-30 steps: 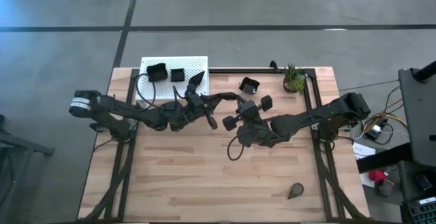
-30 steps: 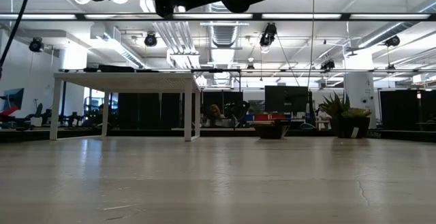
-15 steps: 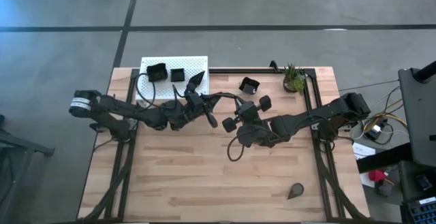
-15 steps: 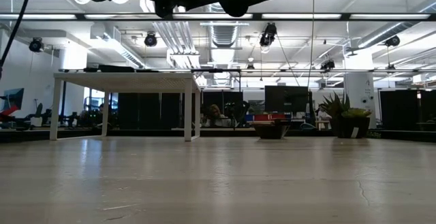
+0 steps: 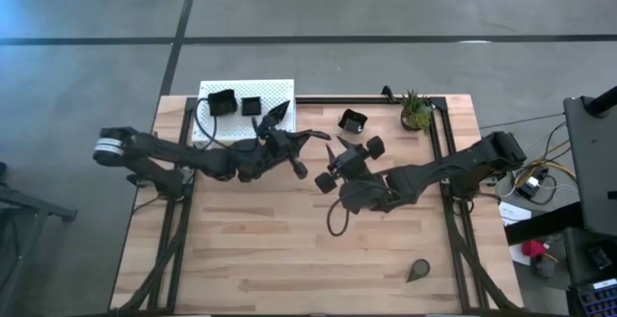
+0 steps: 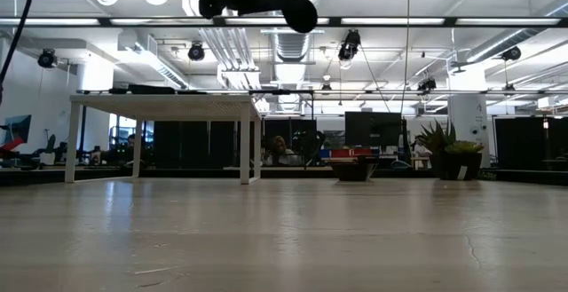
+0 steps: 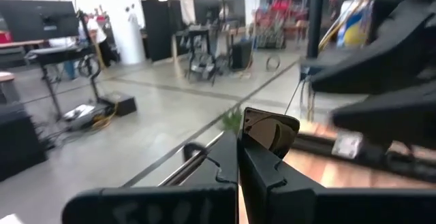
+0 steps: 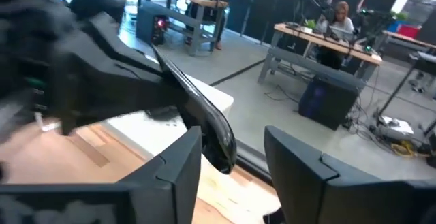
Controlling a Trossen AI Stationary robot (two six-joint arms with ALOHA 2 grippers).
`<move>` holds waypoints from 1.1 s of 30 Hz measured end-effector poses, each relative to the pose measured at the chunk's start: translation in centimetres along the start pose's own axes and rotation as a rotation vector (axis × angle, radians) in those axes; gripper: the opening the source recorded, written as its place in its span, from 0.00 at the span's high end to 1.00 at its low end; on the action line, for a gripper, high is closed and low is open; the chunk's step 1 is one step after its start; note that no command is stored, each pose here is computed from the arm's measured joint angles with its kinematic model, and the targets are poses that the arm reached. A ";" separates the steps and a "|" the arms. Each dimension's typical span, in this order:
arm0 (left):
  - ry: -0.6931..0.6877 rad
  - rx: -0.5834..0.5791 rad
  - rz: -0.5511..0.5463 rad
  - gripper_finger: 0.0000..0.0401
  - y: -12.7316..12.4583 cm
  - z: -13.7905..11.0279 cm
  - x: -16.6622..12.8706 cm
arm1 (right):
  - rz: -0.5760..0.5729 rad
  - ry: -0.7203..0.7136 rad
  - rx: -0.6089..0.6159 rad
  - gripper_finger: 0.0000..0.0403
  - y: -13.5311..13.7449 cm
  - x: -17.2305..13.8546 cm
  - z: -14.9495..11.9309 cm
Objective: Pick & Place Mini shaped plates
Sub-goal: Stack the drop shaped plate on top of the other drop shaped plate on the shelf
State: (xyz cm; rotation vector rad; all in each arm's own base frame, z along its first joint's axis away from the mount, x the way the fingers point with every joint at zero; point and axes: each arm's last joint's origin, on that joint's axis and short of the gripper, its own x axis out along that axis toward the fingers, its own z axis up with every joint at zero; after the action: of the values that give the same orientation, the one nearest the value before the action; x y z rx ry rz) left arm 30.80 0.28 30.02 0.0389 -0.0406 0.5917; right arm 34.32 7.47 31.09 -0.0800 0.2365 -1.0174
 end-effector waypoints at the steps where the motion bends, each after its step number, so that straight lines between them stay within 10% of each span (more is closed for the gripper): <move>1: 0.022 0.017 0.004 1.00 0.1 0.3 0.0 | 0.008 -0.005 -0.001 0.60 0.0 -0.3 0.3; 22: 0.614 0.480 0.127 1.00 7.8 10.2 -0.8 | 0.108 -0.065 -0.162 0.56 0.5 -4.1 4.3; 33: 0.801 0.558 -0.149 1.00 11.5 9.4 -0.6 | 0.159 -0.064 -0.204 0.57 0.7 -4.5 4.4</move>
State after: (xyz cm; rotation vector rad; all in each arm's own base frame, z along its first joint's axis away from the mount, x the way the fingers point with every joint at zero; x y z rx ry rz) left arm 23.63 9.04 39.71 0.3406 0.8992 0.4209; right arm 33.65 11.51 35.93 -0.2743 0.2835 -0.8287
